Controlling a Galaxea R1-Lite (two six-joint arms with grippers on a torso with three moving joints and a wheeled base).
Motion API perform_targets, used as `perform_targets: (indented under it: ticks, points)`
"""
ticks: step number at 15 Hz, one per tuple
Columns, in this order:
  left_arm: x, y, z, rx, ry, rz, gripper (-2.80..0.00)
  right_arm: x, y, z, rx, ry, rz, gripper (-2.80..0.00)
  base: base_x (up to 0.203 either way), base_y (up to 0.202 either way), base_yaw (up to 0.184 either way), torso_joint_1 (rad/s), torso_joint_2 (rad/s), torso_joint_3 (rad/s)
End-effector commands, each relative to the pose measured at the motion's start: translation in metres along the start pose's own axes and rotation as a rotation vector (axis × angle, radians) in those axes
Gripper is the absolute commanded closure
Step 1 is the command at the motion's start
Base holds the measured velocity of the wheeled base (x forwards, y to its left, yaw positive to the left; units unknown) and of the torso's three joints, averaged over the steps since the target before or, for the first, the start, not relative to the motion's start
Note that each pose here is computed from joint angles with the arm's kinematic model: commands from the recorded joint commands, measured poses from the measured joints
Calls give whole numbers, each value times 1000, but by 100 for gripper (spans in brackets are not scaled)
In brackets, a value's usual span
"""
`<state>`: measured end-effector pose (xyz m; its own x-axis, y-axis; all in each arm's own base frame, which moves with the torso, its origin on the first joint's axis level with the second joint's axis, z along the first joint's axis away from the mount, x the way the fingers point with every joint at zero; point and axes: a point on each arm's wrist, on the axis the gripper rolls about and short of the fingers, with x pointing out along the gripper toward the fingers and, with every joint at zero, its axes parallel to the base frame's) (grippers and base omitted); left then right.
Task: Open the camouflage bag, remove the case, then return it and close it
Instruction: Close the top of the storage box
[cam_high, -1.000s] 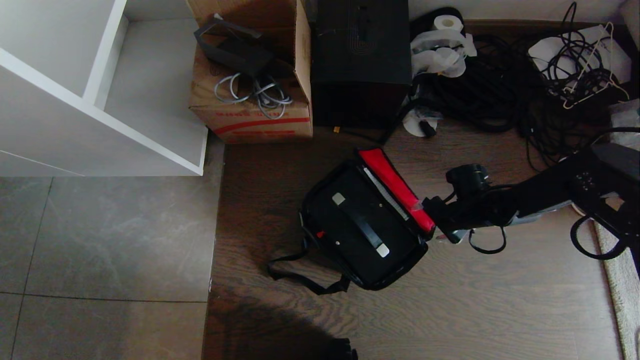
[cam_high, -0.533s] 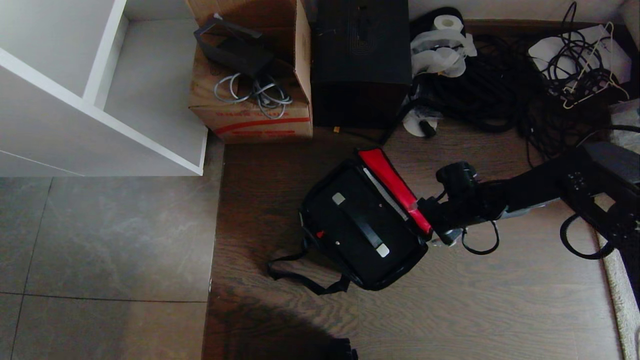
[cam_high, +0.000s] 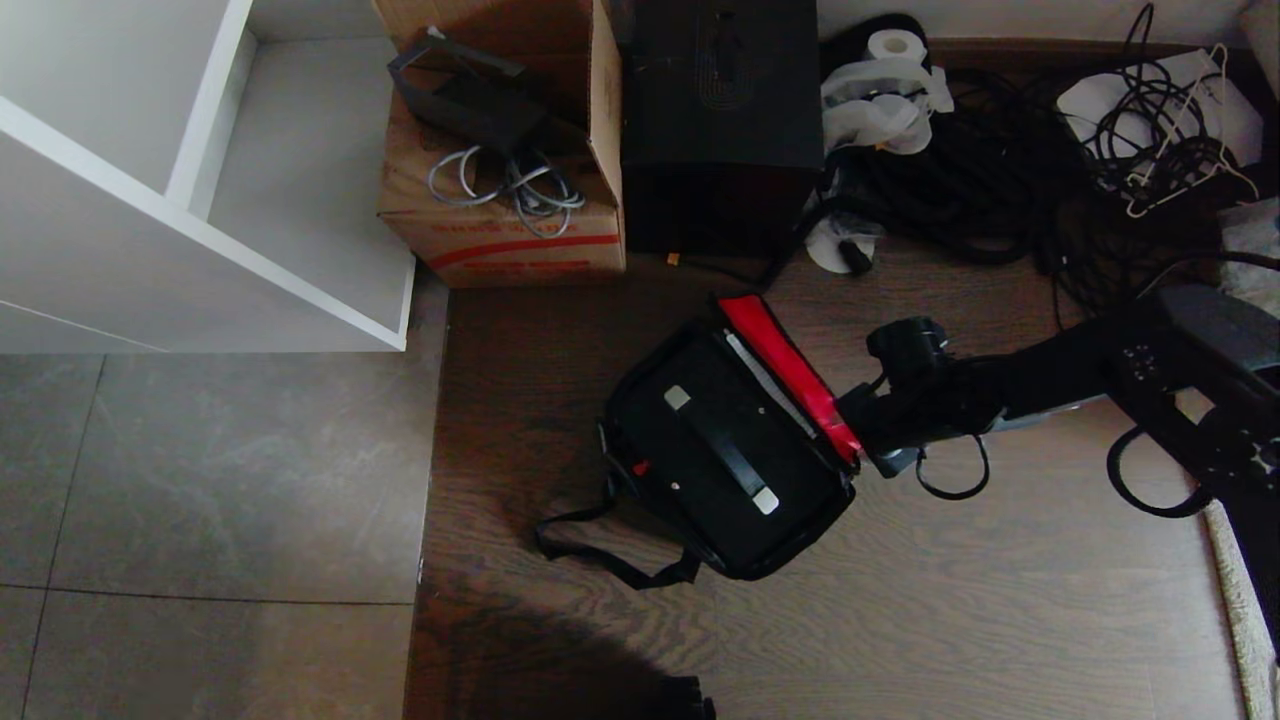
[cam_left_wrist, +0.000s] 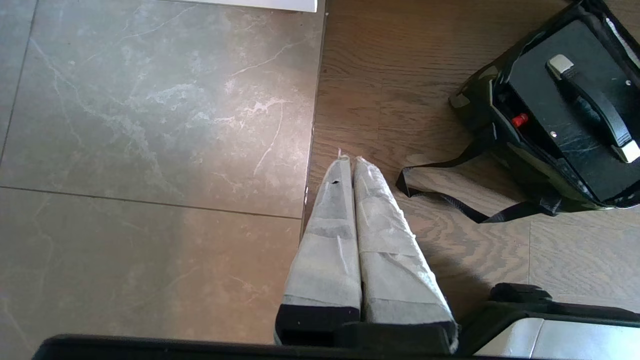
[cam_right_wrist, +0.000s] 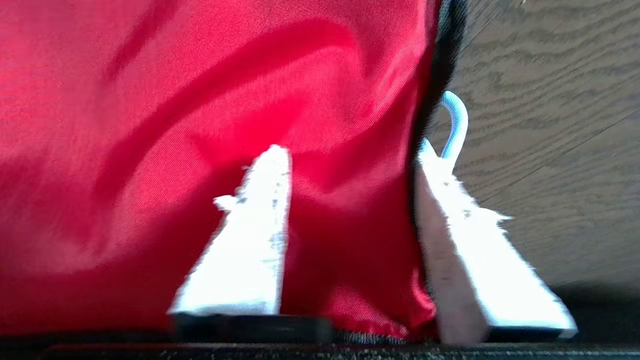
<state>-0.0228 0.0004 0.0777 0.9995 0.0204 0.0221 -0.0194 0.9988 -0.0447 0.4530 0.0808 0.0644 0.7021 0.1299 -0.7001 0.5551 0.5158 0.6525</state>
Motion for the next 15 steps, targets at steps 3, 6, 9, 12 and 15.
perform_targets:
  ticks: [3, 6, 9, 12, 15]
  points:
    - [1, 0, -3, -1, 9, 1, 0, -16, 9, 4, -26, -14, 35, 0, 0, 0, 0, 0, 0, 0]
    - [1, 0, -3, -1, 9, 1, 0, -28, 0, 0, -157, -15, 30, 0, 0, 0, 0, 0, 0, 0]
    - [1, 0, -3, 0, 10, 1, 0, -42, -8, -5, -301, -62, 111, 0, 0, 0, 0, 0, 0, 0]
    - [1, 0, -3, 0, 10, 1, 0, -59, -4, -23, -471, -113, 231, 0, 0, 0, 0, 0, 0, 0]
    - [1, 0, -3, 0, 10, 1, 0, -72, 3, -43, -582, -123, 304, 0, 0, 0, 0, 0, 0, 0]
